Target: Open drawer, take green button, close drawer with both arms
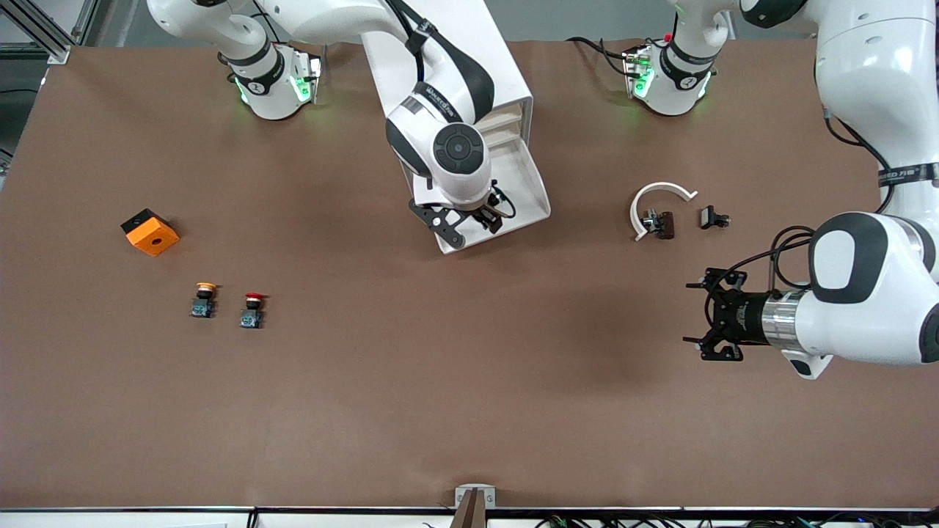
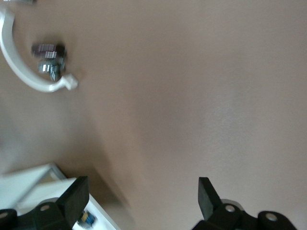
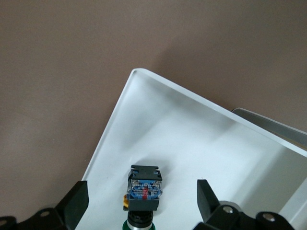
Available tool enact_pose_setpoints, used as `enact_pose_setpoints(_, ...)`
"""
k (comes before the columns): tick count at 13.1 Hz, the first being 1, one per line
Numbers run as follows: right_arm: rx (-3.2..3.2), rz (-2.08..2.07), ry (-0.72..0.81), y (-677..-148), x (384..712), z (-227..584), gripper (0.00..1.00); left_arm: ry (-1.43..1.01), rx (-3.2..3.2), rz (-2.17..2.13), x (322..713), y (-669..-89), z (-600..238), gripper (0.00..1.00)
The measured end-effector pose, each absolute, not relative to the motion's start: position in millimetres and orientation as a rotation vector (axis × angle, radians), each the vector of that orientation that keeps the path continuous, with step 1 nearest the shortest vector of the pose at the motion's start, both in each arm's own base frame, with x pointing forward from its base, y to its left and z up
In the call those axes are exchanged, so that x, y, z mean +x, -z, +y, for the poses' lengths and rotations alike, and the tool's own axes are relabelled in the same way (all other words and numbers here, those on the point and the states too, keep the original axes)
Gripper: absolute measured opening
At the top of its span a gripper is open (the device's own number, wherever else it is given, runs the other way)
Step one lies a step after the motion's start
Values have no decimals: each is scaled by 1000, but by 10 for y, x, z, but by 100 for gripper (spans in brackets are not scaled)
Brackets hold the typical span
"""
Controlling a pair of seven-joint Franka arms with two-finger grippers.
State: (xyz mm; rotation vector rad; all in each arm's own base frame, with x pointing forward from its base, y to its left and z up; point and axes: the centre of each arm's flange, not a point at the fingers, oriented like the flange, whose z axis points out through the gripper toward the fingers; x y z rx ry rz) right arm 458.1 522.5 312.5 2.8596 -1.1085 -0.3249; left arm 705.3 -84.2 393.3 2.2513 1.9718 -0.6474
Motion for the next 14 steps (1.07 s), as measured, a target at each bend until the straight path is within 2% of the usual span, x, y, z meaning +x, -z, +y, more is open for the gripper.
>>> enact_pose_setpoints(4, 2854, -1074, 329, -2997, 4421, 5361, 100, 538, 2391, 1824, 7036, -4136, -859, 100)
enact_pose_setpoints(9, 2850, -1072, 329, -2868, 4412, 5384, 100, 384, 2660, 1488, 7043, -4142, -1108, 100)
enact_pose_setpoints(14, 2855, -1079, 322, -2767, 4426, 5398, 100, 293, 2764, 1182, 6978, -4537, -1117, 100)
